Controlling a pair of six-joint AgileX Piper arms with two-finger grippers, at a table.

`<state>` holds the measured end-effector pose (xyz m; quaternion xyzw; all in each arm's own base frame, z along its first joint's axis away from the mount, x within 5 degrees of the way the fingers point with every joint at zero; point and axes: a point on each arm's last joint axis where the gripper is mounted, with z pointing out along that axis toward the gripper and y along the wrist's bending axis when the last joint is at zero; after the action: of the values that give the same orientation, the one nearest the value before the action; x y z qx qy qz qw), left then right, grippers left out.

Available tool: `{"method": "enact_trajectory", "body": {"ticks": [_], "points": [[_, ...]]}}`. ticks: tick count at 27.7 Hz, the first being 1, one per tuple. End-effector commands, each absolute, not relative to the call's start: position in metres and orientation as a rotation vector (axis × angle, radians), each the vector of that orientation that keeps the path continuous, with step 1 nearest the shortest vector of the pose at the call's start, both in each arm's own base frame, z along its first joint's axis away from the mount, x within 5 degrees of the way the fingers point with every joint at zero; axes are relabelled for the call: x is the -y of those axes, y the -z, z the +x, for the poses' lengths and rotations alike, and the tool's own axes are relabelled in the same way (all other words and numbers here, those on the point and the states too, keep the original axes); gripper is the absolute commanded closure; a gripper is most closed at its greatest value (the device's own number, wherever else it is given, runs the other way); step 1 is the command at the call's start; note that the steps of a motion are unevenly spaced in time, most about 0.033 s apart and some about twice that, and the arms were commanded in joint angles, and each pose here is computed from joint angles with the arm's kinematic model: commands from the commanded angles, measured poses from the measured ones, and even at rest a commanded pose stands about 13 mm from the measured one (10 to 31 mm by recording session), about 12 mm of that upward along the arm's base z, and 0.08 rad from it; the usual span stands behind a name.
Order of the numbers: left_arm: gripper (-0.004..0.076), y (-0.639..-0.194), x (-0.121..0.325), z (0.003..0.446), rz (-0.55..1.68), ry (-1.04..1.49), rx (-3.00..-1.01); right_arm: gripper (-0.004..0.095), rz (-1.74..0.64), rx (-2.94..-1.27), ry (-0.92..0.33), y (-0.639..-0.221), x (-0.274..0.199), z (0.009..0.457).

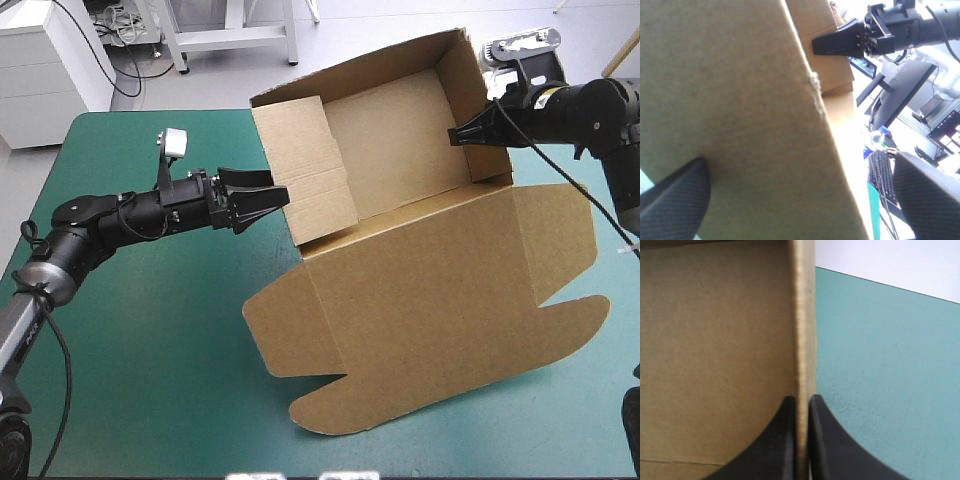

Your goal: Fold the box

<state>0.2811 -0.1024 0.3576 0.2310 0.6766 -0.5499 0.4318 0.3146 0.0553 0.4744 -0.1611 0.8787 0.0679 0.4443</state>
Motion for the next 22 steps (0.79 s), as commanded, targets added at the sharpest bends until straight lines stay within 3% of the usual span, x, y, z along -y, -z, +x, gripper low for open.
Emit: {"method": "enact_trajectory", "body": {"ticks": [1, 10, 18, 22], "points": [[-0.0006, -0.394, 0.106, 0.276, 0.458, 1.474, -1.510, 0.0923, -0.353, -2.015, -0.213, -0.503, -0.060, 0.302], [0.0007, -0.451, 0.143, 0.286, 0.382, 0.996, -1.751, 0.0924, -0.335, -1.900, -0.183, -0.512, -0.082, 0.302], [0.0150, -0.483, 0.154, 0.281, 0.384, 0.721, -1.852, 0.0924, -0.289, -1.859, -0.214, -0.517, -0.082, 0.304], [0.0180, -0.486, 0.161, 0.286, 0.311, 0.682, -1.888, 0.0923, -0.265, -1.844, -0.230, -0.518, -0.082, 0.304]]}}
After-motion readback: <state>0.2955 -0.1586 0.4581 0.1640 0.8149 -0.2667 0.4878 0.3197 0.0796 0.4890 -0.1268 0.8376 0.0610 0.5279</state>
